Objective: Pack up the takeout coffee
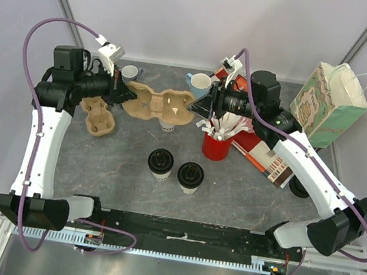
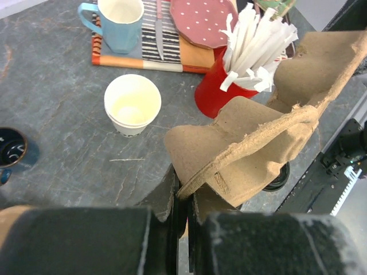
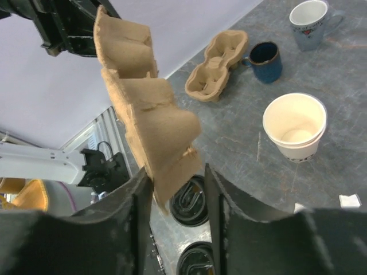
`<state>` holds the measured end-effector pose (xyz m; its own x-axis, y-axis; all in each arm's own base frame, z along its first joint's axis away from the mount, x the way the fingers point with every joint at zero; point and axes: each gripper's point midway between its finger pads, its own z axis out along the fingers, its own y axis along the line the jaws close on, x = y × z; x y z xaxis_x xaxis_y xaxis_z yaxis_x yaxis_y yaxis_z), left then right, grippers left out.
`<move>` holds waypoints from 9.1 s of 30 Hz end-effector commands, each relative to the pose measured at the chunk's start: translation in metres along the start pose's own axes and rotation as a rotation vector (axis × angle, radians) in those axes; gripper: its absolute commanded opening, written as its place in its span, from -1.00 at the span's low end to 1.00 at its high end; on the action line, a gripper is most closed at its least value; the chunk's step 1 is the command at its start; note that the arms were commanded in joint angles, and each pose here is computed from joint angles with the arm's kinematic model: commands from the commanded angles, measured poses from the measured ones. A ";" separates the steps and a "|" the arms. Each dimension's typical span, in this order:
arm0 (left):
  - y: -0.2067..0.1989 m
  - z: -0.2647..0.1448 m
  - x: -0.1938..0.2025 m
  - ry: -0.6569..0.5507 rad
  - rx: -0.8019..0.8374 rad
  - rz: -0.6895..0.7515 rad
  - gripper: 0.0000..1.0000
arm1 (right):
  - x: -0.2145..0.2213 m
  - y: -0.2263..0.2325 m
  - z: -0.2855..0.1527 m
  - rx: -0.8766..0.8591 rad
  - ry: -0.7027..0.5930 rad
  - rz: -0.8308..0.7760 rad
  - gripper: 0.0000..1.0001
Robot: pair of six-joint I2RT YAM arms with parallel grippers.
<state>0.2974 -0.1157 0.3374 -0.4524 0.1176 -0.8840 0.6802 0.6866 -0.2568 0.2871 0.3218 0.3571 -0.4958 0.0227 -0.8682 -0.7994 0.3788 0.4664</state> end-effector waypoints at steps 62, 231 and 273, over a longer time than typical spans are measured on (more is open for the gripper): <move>0.103 -0.103 -0.025 -0.181 -0.523 -0.058 -0.96 | 0.194 0.009 -0.021 0.064 0.746 -0.531 -1.00; 0.182 -0.148 0.000 -0.185 -0.776 -0.056 -0.95 | 0.085 -0.181 0.070 0.539 0.679 -0.562 0.15; 0.179 -0.139 0.002 -0.181 -0.715 -0.078 -0.95 | -0.060 -0.338 -0.357 1.580 0.165 -0.126 0.94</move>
<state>0.3348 0.1049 0.3318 -0.3693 -0.0643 -0.9271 0.0588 0.9940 -0.0924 0.4404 -0.1353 0.3027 -0.6084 -0.0668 -0.7908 0.2727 0.9182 -0.2873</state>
